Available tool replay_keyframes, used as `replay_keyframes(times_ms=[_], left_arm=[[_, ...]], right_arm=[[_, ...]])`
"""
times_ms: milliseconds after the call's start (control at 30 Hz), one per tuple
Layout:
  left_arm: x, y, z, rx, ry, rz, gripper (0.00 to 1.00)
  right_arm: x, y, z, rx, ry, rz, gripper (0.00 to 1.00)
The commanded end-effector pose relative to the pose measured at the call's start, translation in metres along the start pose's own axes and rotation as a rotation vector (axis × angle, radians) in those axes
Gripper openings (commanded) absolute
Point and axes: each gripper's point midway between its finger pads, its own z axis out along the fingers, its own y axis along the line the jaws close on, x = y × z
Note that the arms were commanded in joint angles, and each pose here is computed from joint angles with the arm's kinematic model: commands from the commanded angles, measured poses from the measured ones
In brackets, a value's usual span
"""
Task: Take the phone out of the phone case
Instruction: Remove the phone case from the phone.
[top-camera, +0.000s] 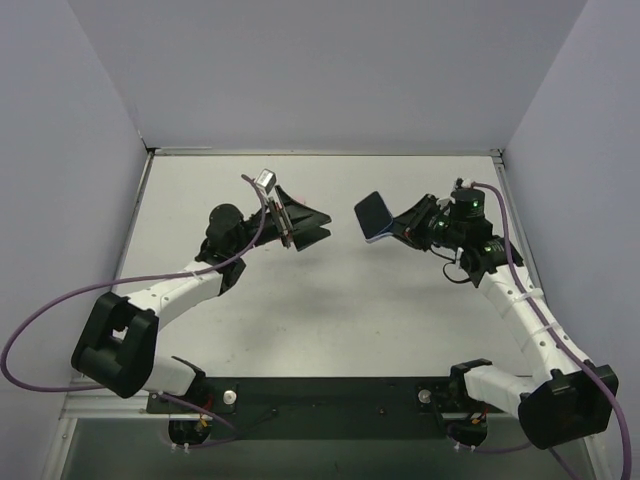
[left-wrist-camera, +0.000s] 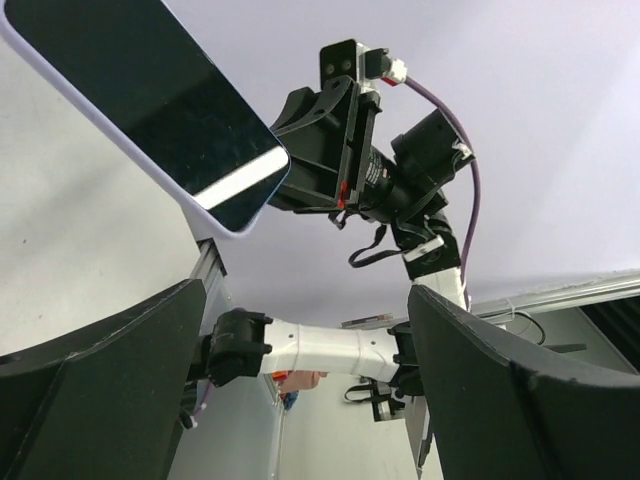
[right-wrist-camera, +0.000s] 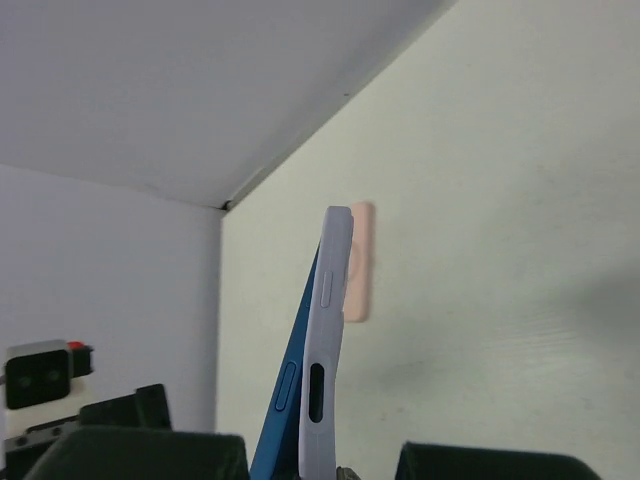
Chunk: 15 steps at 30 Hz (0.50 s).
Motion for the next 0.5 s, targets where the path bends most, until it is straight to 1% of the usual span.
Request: replay_keyframes(times_ms=[0,33,100,133,167,200,233,267,300,333,367,467], left_arm=[[0.007,0.01,-0.007,0.004,0.026,0.039,0.94],[0.008,0.022,-0.008,-0.041,0.027,0.029,0.95],[0.007,0.033,-0.01,-0.101,0.01,0.031,0.95],[0.01,0.054,-0.014,-0.196,0.016,0.023,0.95],[0.002,0.058,-0.013,-0.245,-0.021,0.041,0.95],[0.0,0.063,-0.016,-0.294,-0.027,0.093,0.96],[0.006,0.083,-0.025,-0.41,-0.018,0.055,0.96],[0.001,0.09,-0.026,-0.475,-0.055,0.082,0.96],[-0.003,0.087,-0.026,-0.506,-0.069,0.11,0.96],[0.001,0.1,-0.036,-0.592,-0.055,0.118,0.96],[-0.001,0.105,-0.038,-0.637,-0.079,0.134,0.96],[-0.001,0.113,-0.044,-0.698,-0.088,0.15,0.97]], right_arm=[[-0.006,-0.03,-0.024,0.193,-0.036,-0.159,0.0],[-0.013,-0.04,-0.028,0.26,-0.059,-0.229,0.0],[-0.007,-0.064,-0.033,0.366,-0.031,-0.262,0.0],[-0.009,-0.074,-0.036,0.427,-0.04,-0.322,0.0],[-0.008,-0.081,-0.037,0.473,-0.041,-0.349,0.0],[-0.003,-0.092,-0.04,0.533,-0.019,-0.374,0.0],[0.006,-0.092,-0.038,0.554,0.003,-0.428,0.0],[-0.002,-0.102,-0.043,0.637,-0.039,-0.485,0.0],[0.003,-0.109,-0.043,0.681,-0.019,-0.518,0.0],[0.005,-0.112,-0.042,0.705,-0.015,-0.543,0.0],[0.01,-0.112,-0.04,0.723,-0.008,-0.584,0.0],[0.025,-0.119,-0.031,0.767,0.04,-0.662,0.0]])
